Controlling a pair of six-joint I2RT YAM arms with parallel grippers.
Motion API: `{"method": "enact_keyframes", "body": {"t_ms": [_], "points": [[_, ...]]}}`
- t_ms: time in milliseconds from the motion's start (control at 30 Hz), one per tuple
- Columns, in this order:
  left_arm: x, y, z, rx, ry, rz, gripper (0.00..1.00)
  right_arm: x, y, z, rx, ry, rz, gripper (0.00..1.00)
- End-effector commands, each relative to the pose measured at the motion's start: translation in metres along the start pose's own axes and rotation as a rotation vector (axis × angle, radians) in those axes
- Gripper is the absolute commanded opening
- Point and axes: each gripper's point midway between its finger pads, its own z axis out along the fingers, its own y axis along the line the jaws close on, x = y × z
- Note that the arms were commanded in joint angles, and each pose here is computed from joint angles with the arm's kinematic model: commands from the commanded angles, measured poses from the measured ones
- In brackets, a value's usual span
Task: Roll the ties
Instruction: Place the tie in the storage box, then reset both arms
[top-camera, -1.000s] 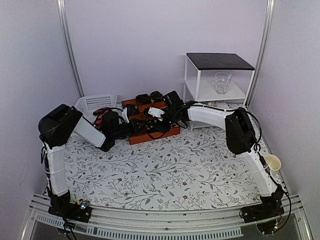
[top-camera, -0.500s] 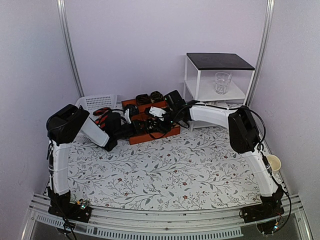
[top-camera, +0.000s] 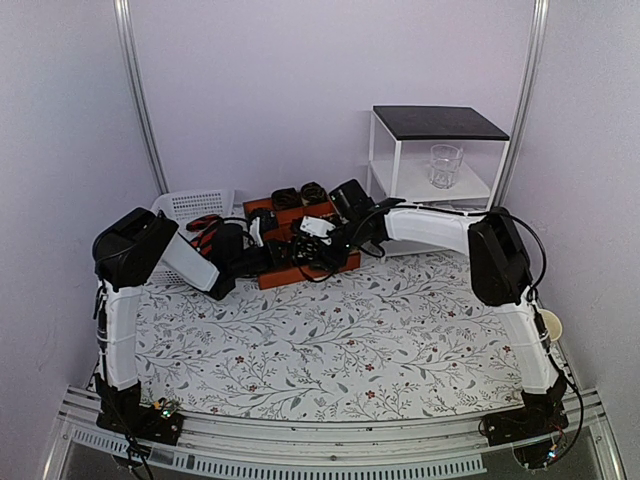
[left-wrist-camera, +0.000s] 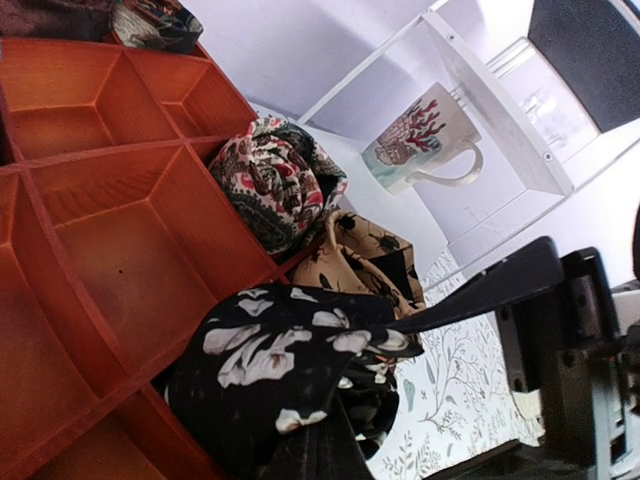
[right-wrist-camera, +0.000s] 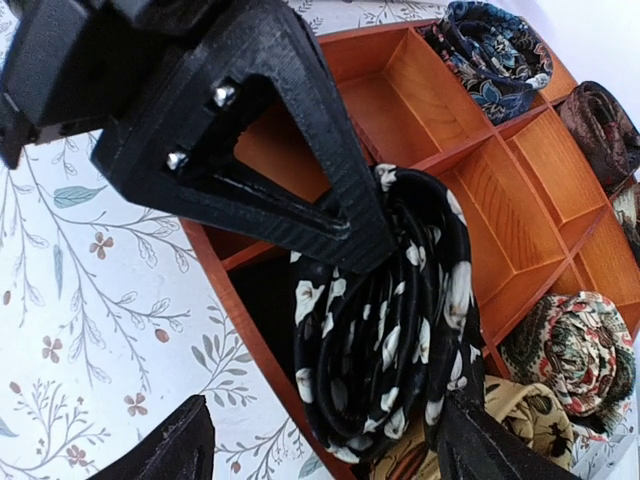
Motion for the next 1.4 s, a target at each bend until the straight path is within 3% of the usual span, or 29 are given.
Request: {"method": "enact_keyframes", "body": {"t_ms": [0,367,667,733,767,933,1100,1133,1167,1200,1367], "points": [[0.002,0.019,-0.002,-0.061,0.021,-0.004,0.00,-0.037,-0.013,-0.050,0.063,-0.068,0.013,0.78],[-0.016,-0.014,-0.019,-0.020,0.026,0.014,0.01,-0.042,-0.012,-0.116,0.153,-0.119,0.189,0.79],[-0.032,-0.047,-0.043,0.013,0.022,0.013,0.12,-0.068,0.029,-0.197,0.153,-0.369,0.349,0.79],[-0.035,-0.054,-0.052,0.018,0.017,0.009,0.13,-0.068,0.040,-0.212,0.162,-0.398,0.402,0.86],[-0.037,-0.059,-0.056,0.017,0.014,0.007,0.14,-0.066,0.041,-0.220,0.189,-0.404,0.429,0.97],[-0.050,-0.077,-0.086,-0.057,0.018,0.038,0.33,-0.042,0.041,-0.256,0.293,-0.370,0.731,1.00],[-0.078,-0.110,-0.141,-0.172,-0.024,0.144,0.51,-0.007,0.053,-0.310,0.347,-0.343,0.993,1.00],[-0.084,-0.118,-0.154,-0.188,-0.032,0.164,0.62,-0.001,0.057,-0.319,0.353,-0.359,1.021,1.00],[-0.089,-0.129,-0.166,-0.189,-0.035,0.186,0.87,0.006,0.059,-0.331,0.367,-0.384,1.046,1.00],[-0.093,-0.140,-0.177,-0.186,-0.037,0.205,0.97,0.013,0.061,-0.343,0.383,-0.418,1.090,1.00],[-0.105,-0.182,-0.234,-0.180,-0.048,0.264,0.99,0.043,0.073,-0.393,0.438,-0.520,1.215,1.00]]}}
